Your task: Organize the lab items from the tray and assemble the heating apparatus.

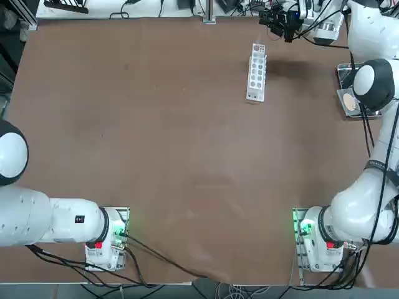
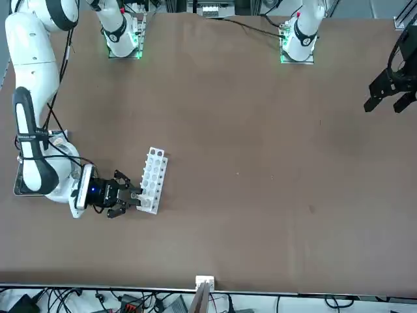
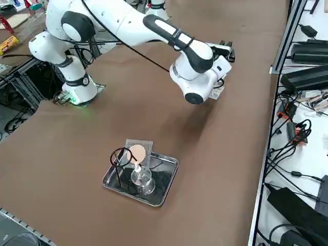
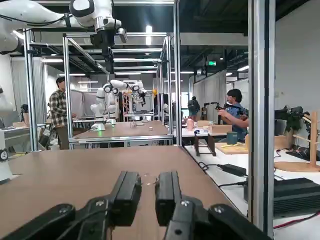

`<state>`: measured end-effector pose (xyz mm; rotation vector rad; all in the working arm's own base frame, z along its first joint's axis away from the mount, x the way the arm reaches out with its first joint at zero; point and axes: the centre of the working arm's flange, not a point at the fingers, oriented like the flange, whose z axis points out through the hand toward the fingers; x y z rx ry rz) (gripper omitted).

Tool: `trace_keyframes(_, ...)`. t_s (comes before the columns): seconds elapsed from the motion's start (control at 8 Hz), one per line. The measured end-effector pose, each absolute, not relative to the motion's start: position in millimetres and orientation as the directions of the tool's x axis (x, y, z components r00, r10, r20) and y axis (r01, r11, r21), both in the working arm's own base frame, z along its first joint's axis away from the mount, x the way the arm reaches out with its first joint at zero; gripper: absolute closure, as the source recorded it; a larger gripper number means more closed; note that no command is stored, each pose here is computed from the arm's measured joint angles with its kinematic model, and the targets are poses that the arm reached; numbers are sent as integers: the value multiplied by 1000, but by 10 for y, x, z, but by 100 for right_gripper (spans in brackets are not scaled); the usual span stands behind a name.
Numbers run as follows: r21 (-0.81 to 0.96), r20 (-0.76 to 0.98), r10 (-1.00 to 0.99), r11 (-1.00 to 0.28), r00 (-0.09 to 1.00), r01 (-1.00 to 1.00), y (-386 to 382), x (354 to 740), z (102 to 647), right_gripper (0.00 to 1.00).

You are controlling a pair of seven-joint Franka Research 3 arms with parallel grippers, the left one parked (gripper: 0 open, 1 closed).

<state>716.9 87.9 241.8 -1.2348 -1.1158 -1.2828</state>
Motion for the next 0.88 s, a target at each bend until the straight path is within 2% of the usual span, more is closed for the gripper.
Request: trace_keyframes(0.88, -16, 998, -57, -83, 11, 996, 856, 7139, 2231, 77)
